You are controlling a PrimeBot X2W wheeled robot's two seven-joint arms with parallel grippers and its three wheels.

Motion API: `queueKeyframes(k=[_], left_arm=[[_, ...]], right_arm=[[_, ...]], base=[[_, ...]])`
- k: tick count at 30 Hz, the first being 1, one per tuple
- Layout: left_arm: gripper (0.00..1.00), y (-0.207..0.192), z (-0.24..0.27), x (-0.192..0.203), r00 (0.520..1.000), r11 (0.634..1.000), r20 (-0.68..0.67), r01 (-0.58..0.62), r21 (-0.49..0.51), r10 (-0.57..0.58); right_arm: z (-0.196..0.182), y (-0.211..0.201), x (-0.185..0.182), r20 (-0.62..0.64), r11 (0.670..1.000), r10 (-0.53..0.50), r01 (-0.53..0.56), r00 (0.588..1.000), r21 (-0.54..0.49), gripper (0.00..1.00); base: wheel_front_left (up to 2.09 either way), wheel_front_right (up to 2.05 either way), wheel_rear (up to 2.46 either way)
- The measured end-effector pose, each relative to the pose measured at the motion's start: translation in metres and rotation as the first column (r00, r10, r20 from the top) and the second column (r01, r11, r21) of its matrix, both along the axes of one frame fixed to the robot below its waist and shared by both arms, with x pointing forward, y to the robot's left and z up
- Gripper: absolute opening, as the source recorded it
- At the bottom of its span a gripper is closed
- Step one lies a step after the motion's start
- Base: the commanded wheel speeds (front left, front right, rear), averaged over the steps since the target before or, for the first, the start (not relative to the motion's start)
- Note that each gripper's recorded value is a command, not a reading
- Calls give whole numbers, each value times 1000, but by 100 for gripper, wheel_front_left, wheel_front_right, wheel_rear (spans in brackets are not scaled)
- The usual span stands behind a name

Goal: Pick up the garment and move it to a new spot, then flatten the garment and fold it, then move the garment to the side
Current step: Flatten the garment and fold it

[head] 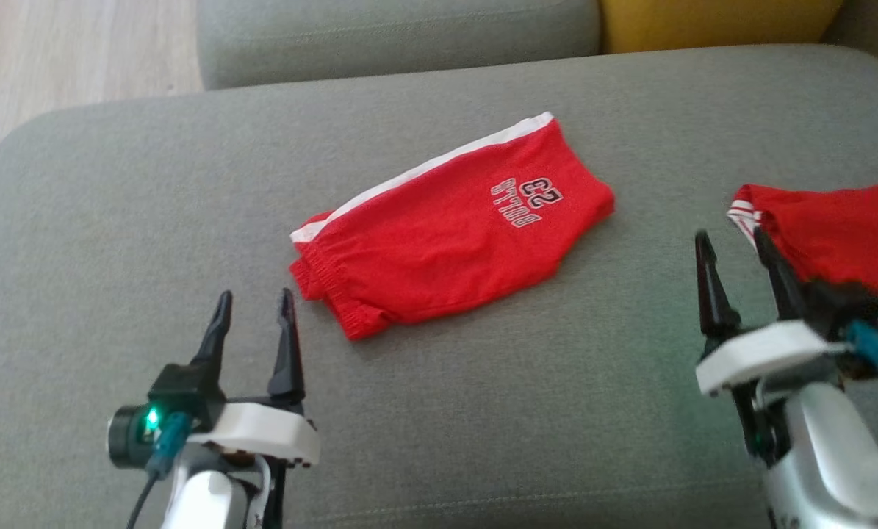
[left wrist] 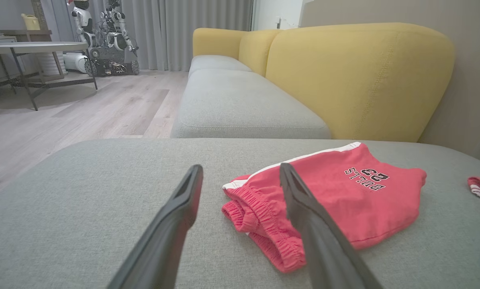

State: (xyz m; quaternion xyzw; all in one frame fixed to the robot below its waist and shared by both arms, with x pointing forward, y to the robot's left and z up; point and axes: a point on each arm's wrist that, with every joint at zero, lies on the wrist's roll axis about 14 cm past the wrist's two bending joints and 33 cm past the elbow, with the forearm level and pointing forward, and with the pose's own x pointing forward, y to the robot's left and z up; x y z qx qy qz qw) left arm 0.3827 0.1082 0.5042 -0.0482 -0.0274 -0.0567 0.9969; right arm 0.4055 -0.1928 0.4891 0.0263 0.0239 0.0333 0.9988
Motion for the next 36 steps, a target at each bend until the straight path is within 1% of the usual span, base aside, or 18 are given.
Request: queueKeyframes(k=[2, 4, 6, 7, 10, 12, 14, 15, 16, 19, 25, 27, 30, 32, 34, 36], left_arm=[[100, -1, 0, -1, 1000, 1000, 0, 3, -2, -3], [100, 0, -2, -2, 1000, 1000, -6, -2, -4, 2], [100, 0, -6, -3, 1000, 1000, -19, -4, -2, 4], [100, -1, -9, -3, 1000, 1000, -26, -4, -1, 4], [100, 0, -13, -4, 999, 1000, -40, -4, 0, 4], [100, 1, -13, -3, 999, 1000, -41, -9, -7, 9], [100, 3, -12, -3, 999, 1000, -41, -22, -7, 22], [100, 5, -12, -3, 999, 999, -43, -31, -11, 30], [100, 9, -14, -4, 997, 999, -54, -50, -19, 49], [100, 9, -17, -6, 996, 998, -66, -59, -22, 57], [100, 20, -23, -6, 991, 995, -88, -100, -23, 97], [100, 23, -24, -5, 990, 994, -92, -112, -18, 110], [100, 27, -26, -4, 987, 992, -100, -127, -21, 124], [100, 28, -27, -3, 987, 991, -101, -130, -20, 128], [100, 32, -27, -1, 984, 989, -105, -145, -21, 142], [100, 31, -29, 0, 984, 989, -109, -144, -19, 141]], right_arm=[[1, 6, 11, -15, 999, 13, -12, 1000, 46, 100], [-5, 11, 20, -61, 993, 20, -13, 998, 117, 100], [-16, 16, 26, -128, 980, 30, -4, 991, 200, 100], [-23, 20, 29, -168, 968, 39, 4, 985, 252, 100], [-38, 32, 37, -263, 914, 78, 36, 962, 403, 100], [-45, 43, 43, -311, 870, 117, 54, 943, 490, 100], [-51, 51, 49, -348, 828, 145, 79, 926, 556, 100], [-55, 55, 52, -370, 814, 160, 89, 915, 574, 100], [-65, 60, 56, -409, 790, 178, 118, 895, 602, 100], [-79, 68, 62, -461, 779, 207, 140, 863, 611, 100], [-98, 78, 81, -529, 790, 234, 158, 815, 593, 100], [-105, 79, 87, -552, 799, 234, 166, 800, 579, 100], [-110, 81, 98, -569, 808, 235, 167, 788, 565, 100], [-110, 83, 104, -570, 810, 237, 165, 787, 563, 100], [-110, 91, 116, -573, 812, 249, 154, 781, 562, 100], [-112, 95, 121, -580, 822, 256, 141, 773, 552, 100]], base=[[0, 0, 0], [0, 0, 0], [0, 0, 0], [0, 0, 0], [0, 0, 0], [0, 0, 0], [0, 0, 0], [0, 0, 0], [0, 0, 0], [0, 0, 0], [0, 0, 0], [0, 0, 0], [0, 0, 0], [0, 0, 0], [0, 0, 0], [0, 0, 0]])
